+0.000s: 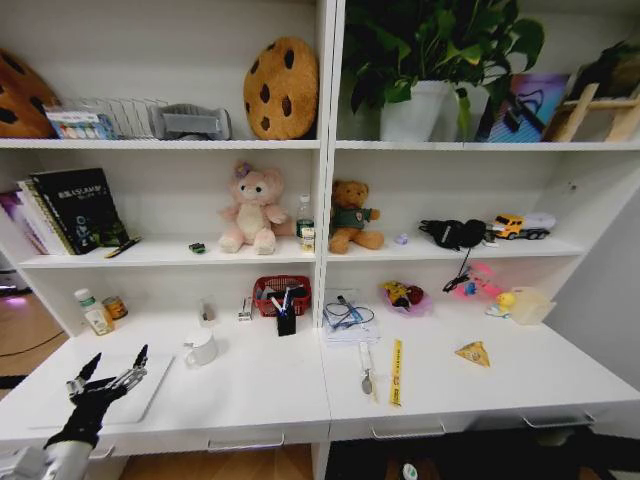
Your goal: Organize the objects on the table.
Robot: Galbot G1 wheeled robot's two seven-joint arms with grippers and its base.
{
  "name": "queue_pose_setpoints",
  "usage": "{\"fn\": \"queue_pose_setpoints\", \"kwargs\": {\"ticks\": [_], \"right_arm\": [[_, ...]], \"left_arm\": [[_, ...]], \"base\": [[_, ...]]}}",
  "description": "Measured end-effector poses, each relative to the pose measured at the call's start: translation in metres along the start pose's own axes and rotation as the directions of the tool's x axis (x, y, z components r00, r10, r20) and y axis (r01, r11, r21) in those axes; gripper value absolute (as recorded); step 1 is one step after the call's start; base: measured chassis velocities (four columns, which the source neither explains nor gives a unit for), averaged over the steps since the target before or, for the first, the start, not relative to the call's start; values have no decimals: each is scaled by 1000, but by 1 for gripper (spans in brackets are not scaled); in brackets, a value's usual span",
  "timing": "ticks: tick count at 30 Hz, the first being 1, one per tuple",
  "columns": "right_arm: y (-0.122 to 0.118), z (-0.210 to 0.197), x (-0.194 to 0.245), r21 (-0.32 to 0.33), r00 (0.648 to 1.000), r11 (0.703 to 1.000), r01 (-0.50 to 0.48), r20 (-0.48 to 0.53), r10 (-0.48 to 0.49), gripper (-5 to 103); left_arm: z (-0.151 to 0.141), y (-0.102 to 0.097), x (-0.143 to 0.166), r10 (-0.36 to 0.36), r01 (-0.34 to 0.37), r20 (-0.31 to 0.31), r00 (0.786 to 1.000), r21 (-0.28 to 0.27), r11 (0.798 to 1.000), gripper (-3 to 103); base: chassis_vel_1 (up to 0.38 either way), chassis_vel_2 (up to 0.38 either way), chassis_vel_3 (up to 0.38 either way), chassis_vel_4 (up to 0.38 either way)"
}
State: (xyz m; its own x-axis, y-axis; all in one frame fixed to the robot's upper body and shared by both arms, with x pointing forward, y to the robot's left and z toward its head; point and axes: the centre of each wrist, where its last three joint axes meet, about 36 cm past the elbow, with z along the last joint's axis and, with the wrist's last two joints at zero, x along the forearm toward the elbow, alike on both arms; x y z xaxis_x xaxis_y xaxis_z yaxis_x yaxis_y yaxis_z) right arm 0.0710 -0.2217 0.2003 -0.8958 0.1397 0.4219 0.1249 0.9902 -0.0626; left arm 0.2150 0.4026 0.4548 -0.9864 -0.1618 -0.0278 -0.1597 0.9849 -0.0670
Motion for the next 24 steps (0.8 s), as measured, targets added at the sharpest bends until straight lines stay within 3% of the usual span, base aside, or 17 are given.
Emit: {"fn": "queue_pose_setpoints", "kwargs": {"ticks": [6, 11, 15, 20, 24], "right_arm": [[-3, 27, -33, 21, 1000, 1000, 21, -20, -21, 30], [-2, 36, -121, 36, 999, 999, 35, 31, -36, 30], [-3, 32, -152, 37, 999, 999, 27, 28, -28, 27], [-8, 42, -144, 56, 999, 998, 36, -14, -35, 41], [-15, 61, -100, 65, 998, 997, 51, -33, -49, 57]], "left_arm": [[0, 0, 0, 0, 0, 0, 1000, 0, 1000, 100], [0, 0, 0, 0, 0, 0, 1000, 0, 1000, 100], [0, 0, 0, 0, 0, 0, 1000, 0, 1000, 100], [0, 0, 0, 0, 0, 0, 1000, 0, 1000, 100], [0, 0, 0, 0, 0, 0, 1000, 0, 1000, 100]], "base": [[0, 0, 0, 0], [0, 0, 0, 0], [0, 0, 0, 0], [0, 0, 0, 0], [0, 0, 0, 0]]}}
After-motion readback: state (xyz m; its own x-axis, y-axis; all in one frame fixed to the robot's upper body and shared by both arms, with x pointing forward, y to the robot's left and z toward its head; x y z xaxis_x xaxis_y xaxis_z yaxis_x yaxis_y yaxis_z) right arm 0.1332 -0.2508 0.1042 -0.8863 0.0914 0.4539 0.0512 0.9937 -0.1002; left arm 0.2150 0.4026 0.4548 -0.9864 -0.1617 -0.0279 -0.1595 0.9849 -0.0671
